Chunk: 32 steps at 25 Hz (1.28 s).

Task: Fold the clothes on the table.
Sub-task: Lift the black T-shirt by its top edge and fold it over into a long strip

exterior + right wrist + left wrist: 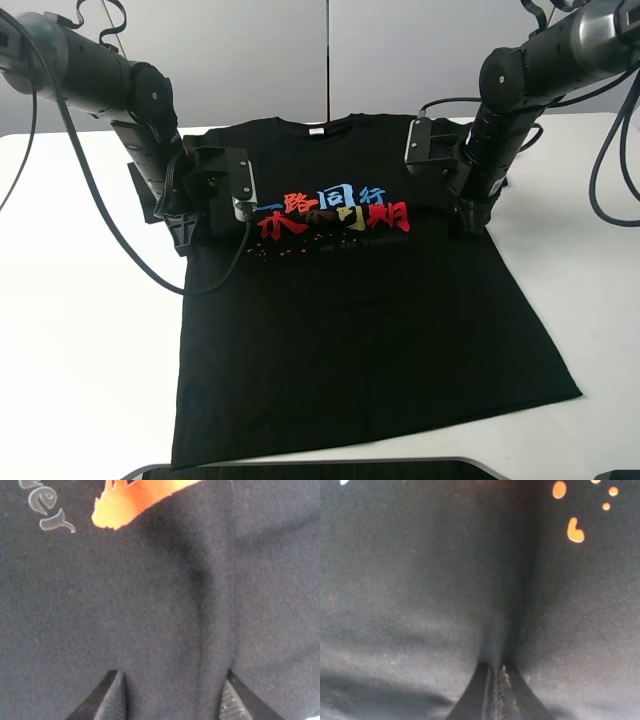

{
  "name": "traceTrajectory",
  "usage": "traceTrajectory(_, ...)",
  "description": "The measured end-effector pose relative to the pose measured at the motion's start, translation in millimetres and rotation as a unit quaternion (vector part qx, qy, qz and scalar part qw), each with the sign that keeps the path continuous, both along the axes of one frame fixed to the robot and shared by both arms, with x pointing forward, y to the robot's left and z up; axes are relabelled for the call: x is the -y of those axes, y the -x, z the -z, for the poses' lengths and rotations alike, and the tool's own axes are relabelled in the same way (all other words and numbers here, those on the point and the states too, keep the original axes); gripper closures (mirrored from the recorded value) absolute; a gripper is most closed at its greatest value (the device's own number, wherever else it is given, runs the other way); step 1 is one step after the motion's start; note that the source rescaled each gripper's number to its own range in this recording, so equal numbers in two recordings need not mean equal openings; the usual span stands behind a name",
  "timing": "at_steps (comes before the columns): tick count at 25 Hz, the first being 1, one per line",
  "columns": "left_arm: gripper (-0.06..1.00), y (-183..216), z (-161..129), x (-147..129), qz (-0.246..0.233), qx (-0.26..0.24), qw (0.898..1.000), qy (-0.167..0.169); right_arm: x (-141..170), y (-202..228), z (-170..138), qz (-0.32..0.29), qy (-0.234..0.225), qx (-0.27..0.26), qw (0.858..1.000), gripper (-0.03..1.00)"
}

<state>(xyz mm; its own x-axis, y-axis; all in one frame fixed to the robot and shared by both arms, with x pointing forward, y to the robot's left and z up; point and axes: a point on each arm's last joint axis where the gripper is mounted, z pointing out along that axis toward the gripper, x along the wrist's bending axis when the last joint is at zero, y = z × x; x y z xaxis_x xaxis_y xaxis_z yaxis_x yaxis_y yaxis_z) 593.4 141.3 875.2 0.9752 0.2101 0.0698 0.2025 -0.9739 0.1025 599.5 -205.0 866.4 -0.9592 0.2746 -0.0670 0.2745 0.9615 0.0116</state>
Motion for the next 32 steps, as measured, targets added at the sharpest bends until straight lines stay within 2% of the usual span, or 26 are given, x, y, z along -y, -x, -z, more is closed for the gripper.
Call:
traceTrajectory(7,0.94,-2.0,6.2,-1.1,-0.025,0.0,1.0,-0.014,-0.1,-0.2,0.0,0.0,0.0,0.001,1.0,0.52)
traceTrajectory(9,0.94,-3.8,5.8,-1.0,-0.035,0.011,0.999,-0.017,-0.2,-0.2,0.0,0.0,-0.001,0.001,1.0,0.55)
traceTrajectory(10,0.94,-4.3,5.8,-1.3,-0.038,0.013,0.999,-0.018,-0.2,-0.2,0.0,0.0,-0.001,0.001,1.0,0.59)
traceTrajectory(15,0.94,-5.4,5.6,-1.6,-0.042,0.019,0.999,-0.019,-1.1,-2.8,0.7,0.001,-0.006,0.014,1.0,0.93)
traceTrajectory(28,0.94,-5.9,5.3,-1.5,-0.043,0.021,0.999,-0.019,-1.4,-5.1,0.4,-0.002,-0.007,0.028,1.0,0.95)
traceTrajectory(32,0.94,-8.6,-1.5,-0.6,-0.053,0.04,0.998,-0.009,-1.7,-6.4,-7.5,-0.003,-0.011,0.043,0.999,0.95)
